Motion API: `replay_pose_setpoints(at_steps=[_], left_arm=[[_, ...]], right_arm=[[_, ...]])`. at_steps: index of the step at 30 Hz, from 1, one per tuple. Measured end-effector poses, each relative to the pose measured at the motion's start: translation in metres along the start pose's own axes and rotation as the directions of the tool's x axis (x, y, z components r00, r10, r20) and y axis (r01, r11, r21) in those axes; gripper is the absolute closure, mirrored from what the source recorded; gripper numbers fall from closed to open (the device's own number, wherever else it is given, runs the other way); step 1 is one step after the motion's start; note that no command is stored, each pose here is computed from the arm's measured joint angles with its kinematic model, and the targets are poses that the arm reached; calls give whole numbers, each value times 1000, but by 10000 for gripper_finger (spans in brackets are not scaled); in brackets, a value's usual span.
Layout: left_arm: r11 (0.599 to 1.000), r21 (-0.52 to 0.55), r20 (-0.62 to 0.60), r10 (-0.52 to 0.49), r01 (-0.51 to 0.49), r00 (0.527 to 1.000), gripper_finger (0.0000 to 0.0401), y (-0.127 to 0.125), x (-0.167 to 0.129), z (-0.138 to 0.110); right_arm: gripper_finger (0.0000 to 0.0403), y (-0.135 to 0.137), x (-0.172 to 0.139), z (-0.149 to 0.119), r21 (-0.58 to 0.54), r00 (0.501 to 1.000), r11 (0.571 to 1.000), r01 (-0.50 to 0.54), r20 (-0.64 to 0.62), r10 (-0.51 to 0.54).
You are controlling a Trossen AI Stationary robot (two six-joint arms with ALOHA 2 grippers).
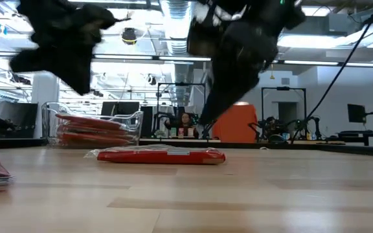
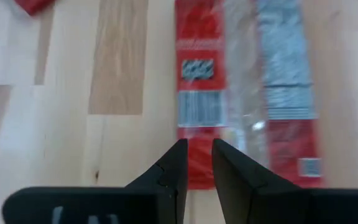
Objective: Sort popcorn bags into baskets
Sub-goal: Put the red popcorn bag into the transparent bin
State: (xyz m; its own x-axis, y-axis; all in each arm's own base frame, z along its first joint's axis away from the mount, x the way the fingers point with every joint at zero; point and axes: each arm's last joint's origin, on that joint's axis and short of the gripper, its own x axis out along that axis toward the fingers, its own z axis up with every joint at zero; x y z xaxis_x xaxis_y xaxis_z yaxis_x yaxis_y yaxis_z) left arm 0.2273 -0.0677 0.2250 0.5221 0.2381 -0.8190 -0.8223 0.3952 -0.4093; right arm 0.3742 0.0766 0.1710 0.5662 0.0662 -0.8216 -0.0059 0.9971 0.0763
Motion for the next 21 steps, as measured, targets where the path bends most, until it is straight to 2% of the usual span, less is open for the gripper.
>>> replay_pose_setpoints(at_steps=[3, 5, 11, 14, 17, 21], left_arm=[[998, -51, 30, -20, 21, 999, 320, 1, -1, -12], [995, -88, 45, -38, 42, 998, 290, 3, 4, -19], [966, -221, 56, -122, 131, 991, 211, 7, 41, -37], [946, -300, 63, -105, 119, 992, 186, 12, 58, -45], [940, -327, 69, -75, 93, 995, 171, 15, 70, -51], [908, -376, 92, -163, 186, 982, 164, 4, 86, -55]], right_arm=[[305, 0, 17, -14, 34, 997, 999, 21, -79, -18], [305, -1, 26, -19, 52, 996, 998, 30, -81, -26], [305, -9, 29, -31, 86, 993, 994, 64, -103, -55], [305, -11, 30, -35, 112, 992, 991, 67, -110, -55], [305, -10, 30, -34, 111, 994, 992, 61, -100, -50], [305, -7, 31, -32, 105, 996, 993, 53, -75, -45]])
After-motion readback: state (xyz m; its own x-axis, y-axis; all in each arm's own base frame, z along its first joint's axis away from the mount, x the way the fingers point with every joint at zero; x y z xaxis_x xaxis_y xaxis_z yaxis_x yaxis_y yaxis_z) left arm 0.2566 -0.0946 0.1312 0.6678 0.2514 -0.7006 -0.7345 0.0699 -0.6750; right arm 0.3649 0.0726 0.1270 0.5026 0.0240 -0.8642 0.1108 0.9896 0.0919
